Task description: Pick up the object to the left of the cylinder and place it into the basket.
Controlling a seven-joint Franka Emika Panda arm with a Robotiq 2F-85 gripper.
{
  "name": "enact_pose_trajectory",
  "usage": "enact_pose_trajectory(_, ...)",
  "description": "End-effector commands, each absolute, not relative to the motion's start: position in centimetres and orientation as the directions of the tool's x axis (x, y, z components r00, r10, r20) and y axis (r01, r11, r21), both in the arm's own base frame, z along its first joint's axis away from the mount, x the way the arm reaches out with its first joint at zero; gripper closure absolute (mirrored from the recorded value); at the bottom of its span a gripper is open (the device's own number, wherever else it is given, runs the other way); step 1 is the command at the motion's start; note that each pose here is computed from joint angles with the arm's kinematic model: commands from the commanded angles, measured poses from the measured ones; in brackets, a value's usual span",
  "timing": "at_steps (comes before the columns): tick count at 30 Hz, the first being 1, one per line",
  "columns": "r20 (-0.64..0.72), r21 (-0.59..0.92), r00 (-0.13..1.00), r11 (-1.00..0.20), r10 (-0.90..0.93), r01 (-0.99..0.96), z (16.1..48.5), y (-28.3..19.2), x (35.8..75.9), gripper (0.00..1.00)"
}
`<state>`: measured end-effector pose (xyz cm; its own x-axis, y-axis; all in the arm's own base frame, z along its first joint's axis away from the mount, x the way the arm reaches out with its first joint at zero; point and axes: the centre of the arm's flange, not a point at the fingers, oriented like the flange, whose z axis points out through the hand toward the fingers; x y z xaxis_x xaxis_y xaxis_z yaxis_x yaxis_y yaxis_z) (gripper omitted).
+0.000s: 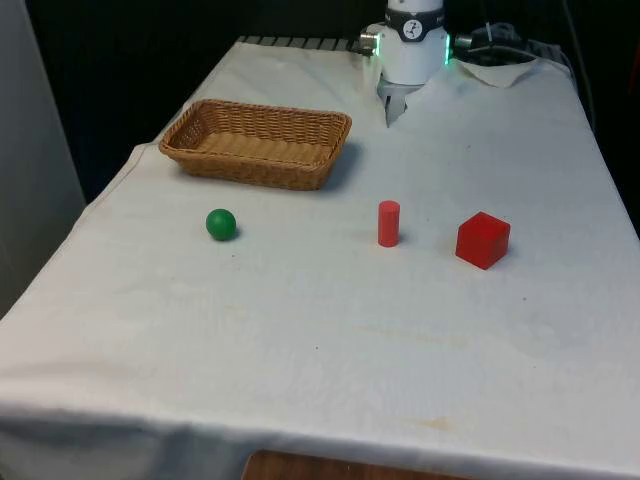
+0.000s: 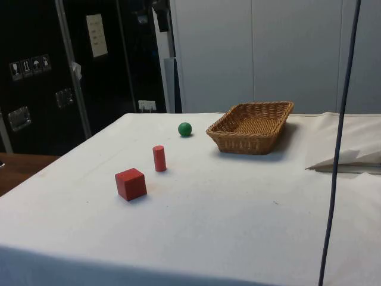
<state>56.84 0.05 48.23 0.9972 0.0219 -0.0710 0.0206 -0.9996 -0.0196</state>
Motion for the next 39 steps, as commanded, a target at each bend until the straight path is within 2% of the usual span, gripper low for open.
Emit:
enact_pose_trajectory(1, -0.062, -0.016, 0.998, -1.000, 0.022, 0.021, 48.2, 0.2, 57.0, 0.00)
enact_pose_trajectory(15, -0.002, 0.001, 1.000, -1.000, 0.031, 0.031, 47.2, 1.7, 58.1, 0.00)
enact_pose_trajectory(28, 0.031, 0.010, 0.999, -0.999, 0.041, 0.041, 43.8, 3.8, 58.7, 0.00)
enact_pose_trajectory(39, 0.029, 0.015, 0.999, -0.999, 0.036, 0.036, 42.4, 4.9, 58.7, 0.00)
